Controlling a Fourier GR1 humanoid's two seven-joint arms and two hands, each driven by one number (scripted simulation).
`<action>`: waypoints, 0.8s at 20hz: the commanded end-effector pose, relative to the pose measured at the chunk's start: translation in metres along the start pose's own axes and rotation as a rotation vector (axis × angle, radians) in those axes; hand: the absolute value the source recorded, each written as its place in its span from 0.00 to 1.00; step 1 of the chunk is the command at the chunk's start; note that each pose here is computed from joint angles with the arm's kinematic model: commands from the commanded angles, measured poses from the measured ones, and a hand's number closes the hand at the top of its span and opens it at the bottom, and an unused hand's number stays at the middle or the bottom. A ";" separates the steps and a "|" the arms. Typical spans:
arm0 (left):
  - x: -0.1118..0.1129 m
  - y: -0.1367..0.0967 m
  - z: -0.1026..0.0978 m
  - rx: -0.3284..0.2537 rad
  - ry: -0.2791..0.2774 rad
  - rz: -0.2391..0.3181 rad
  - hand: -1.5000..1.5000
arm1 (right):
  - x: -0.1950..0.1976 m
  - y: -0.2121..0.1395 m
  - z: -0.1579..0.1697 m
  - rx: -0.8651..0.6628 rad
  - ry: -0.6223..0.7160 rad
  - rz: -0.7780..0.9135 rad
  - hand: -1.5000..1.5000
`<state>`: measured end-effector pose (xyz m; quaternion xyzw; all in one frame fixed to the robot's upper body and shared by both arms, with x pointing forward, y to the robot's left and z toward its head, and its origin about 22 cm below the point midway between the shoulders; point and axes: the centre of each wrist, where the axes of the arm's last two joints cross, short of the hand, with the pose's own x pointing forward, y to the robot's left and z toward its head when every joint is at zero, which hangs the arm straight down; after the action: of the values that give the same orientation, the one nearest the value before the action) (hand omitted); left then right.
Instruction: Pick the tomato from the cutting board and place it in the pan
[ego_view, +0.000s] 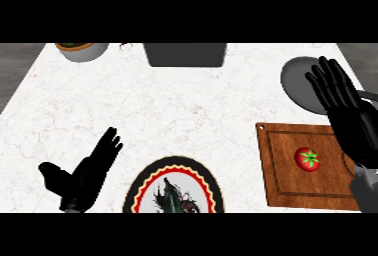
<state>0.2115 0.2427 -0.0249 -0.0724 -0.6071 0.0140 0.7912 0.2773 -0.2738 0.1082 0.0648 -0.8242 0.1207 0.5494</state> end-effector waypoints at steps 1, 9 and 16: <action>0.000 0.002 -0.002 -0.020 -0.023 -0.009 0.50 | -0.009 -0.002 -0.014 -0.004 0.032 0.128 1.00; 0.031 -0.021 -0.023 -0.112 -0.084 -0.053 0.50 | -0.007 -0.084 -0.003 -0.103 0.225 1.026 0.00; 0.041 -0.018 -0.019 -0.105 -0.040 -0.061 0.50 | -0.041 -0.051 0.005 -0.054 0.173 1.052 0.00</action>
<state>0.2418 0.2236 0.0088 -0.1016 -0.6285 -0.0377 0.7703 0.2982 -0.3312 0.0769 -0.3624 -0.7284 0.3160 0.4881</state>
